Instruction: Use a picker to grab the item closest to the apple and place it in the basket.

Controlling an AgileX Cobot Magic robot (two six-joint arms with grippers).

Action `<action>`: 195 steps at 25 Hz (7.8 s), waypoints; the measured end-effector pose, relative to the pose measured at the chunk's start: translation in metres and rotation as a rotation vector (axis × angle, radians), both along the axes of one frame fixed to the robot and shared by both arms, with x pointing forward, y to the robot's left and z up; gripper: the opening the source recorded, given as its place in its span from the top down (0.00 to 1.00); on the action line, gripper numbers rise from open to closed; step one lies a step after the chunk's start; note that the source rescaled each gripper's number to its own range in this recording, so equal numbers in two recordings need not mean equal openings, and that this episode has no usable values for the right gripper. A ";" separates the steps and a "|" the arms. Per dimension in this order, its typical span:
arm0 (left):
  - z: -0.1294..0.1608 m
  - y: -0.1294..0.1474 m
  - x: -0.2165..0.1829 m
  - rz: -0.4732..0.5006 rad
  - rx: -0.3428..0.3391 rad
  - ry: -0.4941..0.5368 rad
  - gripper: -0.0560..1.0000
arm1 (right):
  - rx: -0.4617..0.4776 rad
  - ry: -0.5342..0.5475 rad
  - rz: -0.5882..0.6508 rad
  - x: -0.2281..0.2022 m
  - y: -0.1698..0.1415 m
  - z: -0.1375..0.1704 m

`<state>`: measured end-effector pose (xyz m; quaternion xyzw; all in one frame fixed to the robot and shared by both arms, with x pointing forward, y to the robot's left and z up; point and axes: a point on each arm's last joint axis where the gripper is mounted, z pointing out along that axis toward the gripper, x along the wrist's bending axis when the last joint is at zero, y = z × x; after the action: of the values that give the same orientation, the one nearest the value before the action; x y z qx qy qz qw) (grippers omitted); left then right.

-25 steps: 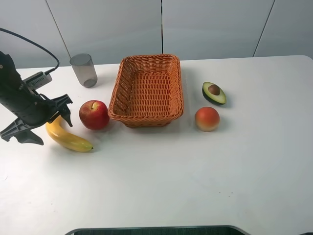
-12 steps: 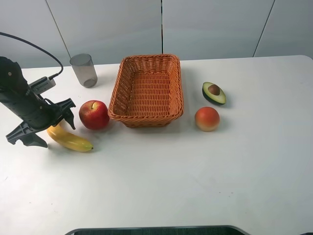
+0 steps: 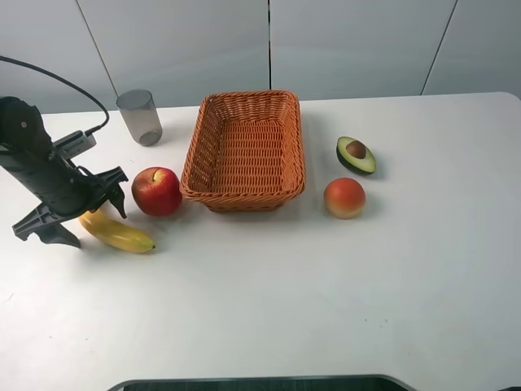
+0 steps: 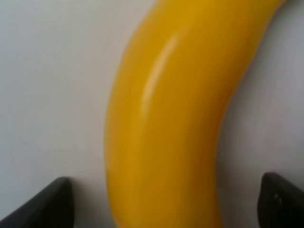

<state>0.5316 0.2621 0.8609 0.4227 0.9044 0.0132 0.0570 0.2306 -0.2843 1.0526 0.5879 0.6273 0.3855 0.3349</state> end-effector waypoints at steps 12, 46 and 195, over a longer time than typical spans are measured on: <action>-0.003 0.002 -0.002 -0.012 0.016 0.039 0.84 | 0.000 0.000 0.000 0.000 0.000 0.000; 0.008 0.001 -0.004 -0.066 0.009 0.005 0.94 | 0.000 0.000 0.000 0.000 0.000 0.000; 0.229 0.035 -0.277 -0.605 0.333 -1.003 0.02 | 0.000 0.000 0.000 0.000 0.000 0.000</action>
<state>0.2545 0.2975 1.0895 0.6064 0.5927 0.3351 0.4107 0.2306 -0.2843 1.0526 0.5879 0.6273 0.3855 0.3349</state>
